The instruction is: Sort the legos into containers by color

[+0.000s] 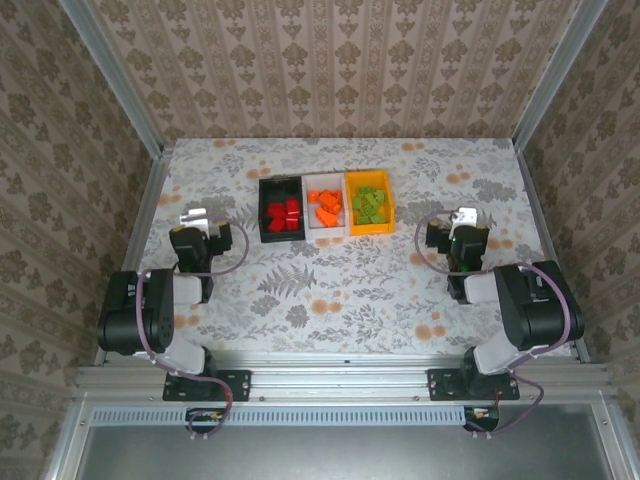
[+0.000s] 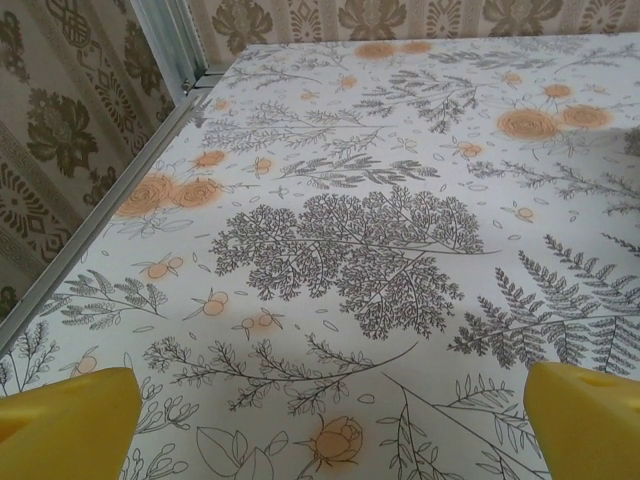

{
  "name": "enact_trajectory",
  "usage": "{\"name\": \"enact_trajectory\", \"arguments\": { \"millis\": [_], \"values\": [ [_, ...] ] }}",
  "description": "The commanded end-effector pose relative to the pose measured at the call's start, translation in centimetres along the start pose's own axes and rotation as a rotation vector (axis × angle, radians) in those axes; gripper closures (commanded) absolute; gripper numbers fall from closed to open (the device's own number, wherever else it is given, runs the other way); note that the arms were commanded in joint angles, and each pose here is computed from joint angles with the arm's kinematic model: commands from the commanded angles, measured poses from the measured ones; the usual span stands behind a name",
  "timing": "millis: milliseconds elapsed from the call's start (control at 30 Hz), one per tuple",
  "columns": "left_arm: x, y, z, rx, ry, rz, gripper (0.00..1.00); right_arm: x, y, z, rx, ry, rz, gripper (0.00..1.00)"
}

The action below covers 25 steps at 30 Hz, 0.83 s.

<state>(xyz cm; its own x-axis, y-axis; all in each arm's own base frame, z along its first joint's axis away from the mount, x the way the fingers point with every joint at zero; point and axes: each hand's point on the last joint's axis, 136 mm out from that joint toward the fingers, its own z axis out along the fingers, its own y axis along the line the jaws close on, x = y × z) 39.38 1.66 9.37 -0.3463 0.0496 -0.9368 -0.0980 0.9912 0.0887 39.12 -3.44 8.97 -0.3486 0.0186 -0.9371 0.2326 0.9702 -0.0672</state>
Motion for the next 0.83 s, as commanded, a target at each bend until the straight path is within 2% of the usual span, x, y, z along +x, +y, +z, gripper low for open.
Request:
{"name": "enact_trajectory", "arguments": {
  "millis": [0, 800],
  "values": [
    [-0.26, -1.06, 0.09, 0.031, 0.005, 0.044, 0.00, -1.01, 1.24, -0.11, -0.081, -0.018, 0.048, 0.00],
    [-0.27, -1.26, 0.16, 0.053, 0.008, 0.042, 0.00, -1.09, 1.35, -0.29, -0.079, -0.027, 0.039, 0.00]
  ]
}}
